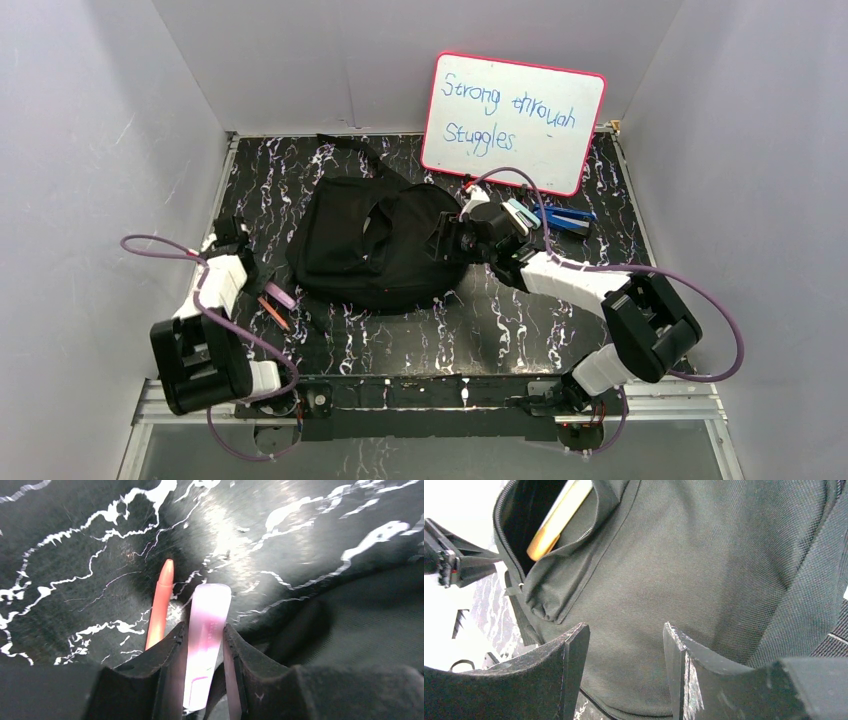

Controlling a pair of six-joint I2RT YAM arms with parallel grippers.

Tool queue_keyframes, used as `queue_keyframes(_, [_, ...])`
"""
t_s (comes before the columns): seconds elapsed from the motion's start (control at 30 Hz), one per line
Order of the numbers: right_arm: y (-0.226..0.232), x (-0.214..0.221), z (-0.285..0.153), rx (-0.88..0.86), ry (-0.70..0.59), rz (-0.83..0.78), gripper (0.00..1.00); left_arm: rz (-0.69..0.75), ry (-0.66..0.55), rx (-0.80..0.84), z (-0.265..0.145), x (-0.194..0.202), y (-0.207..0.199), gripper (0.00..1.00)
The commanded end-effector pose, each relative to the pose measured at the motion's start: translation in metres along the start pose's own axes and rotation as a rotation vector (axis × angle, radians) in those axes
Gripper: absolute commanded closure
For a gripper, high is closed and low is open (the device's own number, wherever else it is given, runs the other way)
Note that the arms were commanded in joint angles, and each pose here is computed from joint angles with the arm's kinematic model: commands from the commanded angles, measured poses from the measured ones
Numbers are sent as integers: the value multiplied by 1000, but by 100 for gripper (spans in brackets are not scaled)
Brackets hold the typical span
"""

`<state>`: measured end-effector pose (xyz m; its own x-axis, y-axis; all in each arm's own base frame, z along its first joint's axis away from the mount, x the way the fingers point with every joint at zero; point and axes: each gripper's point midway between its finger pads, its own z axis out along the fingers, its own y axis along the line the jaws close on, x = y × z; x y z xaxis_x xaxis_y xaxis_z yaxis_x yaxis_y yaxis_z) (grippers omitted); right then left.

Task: Pack the student bag
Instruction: Pick up the stationery from the center of the board.

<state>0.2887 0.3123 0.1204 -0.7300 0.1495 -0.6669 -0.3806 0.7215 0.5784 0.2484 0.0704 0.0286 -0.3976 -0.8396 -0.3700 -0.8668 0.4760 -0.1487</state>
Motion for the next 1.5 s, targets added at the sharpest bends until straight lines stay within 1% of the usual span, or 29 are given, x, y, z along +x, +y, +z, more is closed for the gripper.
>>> queue_keyframes(0.0, [16,-28,-10,-41,-95,-19,35,12,-182,101,-53,-49,-19,80])
queue_keyframes(0.07, [18,-30,-10,-47,-97,-20,35,24,-223,123,-72,-61,-23,81])
queue_keyframes(0.13, [21,-33,-10,-56,-100,-20,35,41,-238,151,-85,-67,-29,82])
queue_keyframes(0.2, [26,-36,-10,-69,-103,-21,35,74,-246,218,-100,-70,-41,83])
queue_keyframes(0.33, [43,-45,-12,-134,-108,-30,34,226,-215,412,-126,-61,-83,83])
queue_keyframes(0.4, [58,-50,-15,-200,-114,-35,34,301,-183,526,-144,-46,-109,84])
queue_keyframes(0.5, [80,-54,-20,-311,-112,-39,32,410,-181,645,-173,-20,-145,84])
queue_keyframes(0.53, [90,-55,-23,-361,-108,-47,32,447,-161,687,-181,-4,-157,84])
queue_keyframes(0.63, [115,-57,-30,-499,-96,-65,32,483,-94,805,-201,29,-184,84])
queue_keyframes(0.73, [130,-58,-35,-584,-87,-66,31,521,-59,884,-217,54,-203,84])
queue_keyframes(0.8, [137,-61,-38,-621,-94,-66,30,540,-44,914,-223,65,-212,84])
queue_keyframes(0.93, [139,-62,-34,-641,-95,-53,28,558,-6,965,-229,84,-225,84])
queue_keyframes(1.23, [140,-61,-15,-647,-54,-5,28,580,47,1051,-245,109,-246,84])
queue_keyframes(1.33, [142,-61,-8,-661,-38,12,30,596,62,1067,-246,118,-250,84])
queue_keyframes(1.47, [145,-59,0,-691,-5,36,35,613,78,1074,-244,128,-251,84])
